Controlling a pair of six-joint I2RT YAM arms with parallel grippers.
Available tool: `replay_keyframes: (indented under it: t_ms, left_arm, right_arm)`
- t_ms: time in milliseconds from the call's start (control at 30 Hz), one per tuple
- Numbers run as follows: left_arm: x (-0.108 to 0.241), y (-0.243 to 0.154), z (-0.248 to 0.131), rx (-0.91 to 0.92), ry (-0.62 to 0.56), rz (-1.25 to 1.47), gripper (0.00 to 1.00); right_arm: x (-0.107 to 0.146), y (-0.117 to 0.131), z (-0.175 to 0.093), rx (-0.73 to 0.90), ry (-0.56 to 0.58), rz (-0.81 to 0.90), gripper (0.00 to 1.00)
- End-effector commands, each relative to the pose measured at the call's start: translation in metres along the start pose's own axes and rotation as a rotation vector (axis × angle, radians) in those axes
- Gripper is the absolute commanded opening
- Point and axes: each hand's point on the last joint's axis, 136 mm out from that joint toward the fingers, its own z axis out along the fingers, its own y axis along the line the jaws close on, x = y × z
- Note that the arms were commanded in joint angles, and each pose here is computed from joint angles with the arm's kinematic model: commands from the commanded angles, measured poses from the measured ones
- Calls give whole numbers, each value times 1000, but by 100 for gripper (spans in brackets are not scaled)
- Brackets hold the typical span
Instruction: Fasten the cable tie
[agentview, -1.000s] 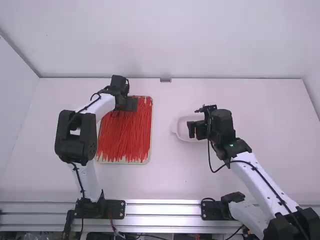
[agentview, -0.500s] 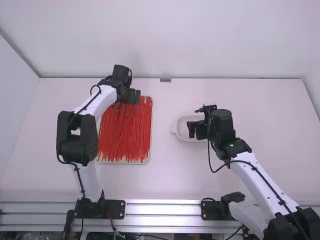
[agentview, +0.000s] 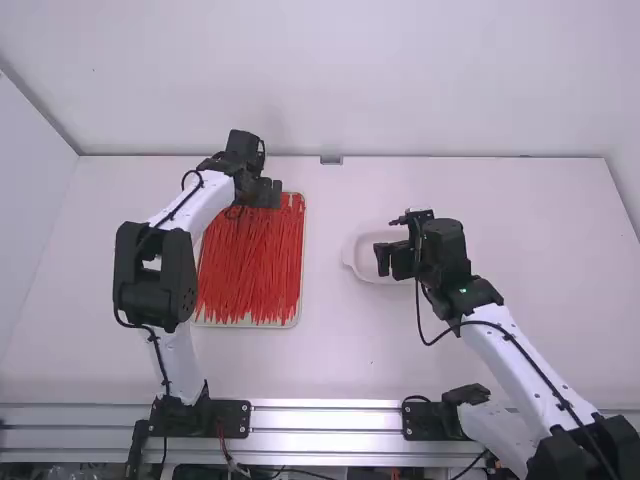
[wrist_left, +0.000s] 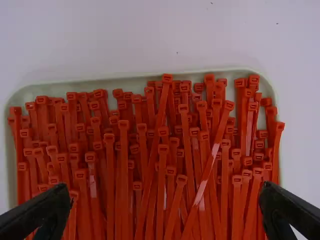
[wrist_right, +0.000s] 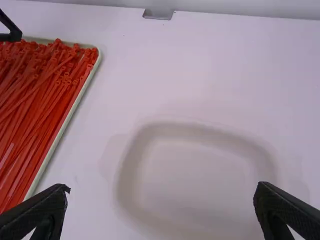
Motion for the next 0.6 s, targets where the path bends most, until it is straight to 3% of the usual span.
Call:
replay_keyframes:
  t_ms: [0, 567]
  left_arm:
    - [12, 2, 7, -1, 35, -1, 99]
    - [8, 1, 5, -2, 6, -19, 99]
  right_arm:
    - [-19, 2, -7, -5, -44, -1, 99]
    - [-19, 2, -7, -4, -44, -1, 100]
